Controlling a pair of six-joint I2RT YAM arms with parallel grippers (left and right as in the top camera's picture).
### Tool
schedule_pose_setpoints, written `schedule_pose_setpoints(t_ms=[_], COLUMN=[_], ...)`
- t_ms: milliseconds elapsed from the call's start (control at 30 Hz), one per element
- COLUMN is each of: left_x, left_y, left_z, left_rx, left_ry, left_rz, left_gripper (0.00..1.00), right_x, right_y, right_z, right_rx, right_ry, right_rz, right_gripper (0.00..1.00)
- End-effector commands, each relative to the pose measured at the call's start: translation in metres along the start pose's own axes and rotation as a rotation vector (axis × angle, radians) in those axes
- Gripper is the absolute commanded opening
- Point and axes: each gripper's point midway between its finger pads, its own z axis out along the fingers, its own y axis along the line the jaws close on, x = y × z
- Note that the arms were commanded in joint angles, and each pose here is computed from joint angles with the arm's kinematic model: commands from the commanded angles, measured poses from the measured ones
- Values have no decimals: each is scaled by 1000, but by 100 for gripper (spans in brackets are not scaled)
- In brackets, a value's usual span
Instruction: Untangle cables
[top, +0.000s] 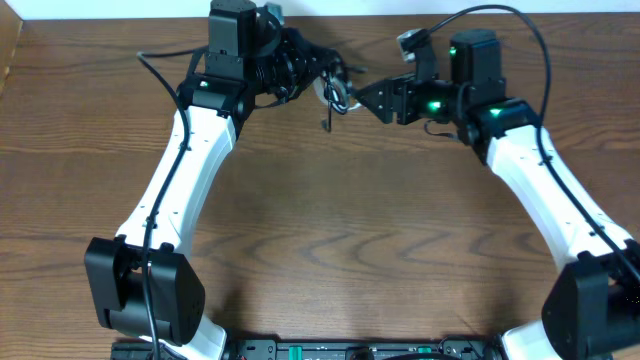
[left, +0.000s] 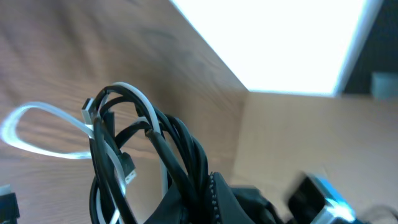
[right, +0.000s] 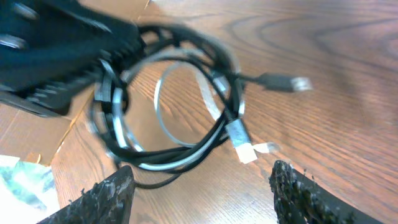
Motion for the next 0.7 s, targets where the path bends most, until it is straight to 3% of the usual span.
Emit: schedule_pose_setpoints(t_ms=[0, 167, 300, 667], left_x=[-22, -17, -6, 11], left_y=[10, 28, 44, 53], left_z=[-12, -13, -16, -17], left_rx=[-90, -158, -219, -260], left_ry=[-150, -147, -130, -65], left_rz=[-96, -212, -373, -421], left_gripper=[7, 7, 7, 7], right_x=[-5, -3, 10, 36], right_y=[9, 14, 31, 45], right_z=[-14, -11, 1, 35], right_rx=[-17, -27, -61, -106], right_ry=[-17, -9, 28, 94], right_rz=[-9, -54, -271, -421], right_gripper=[67, 67, 63, 51])
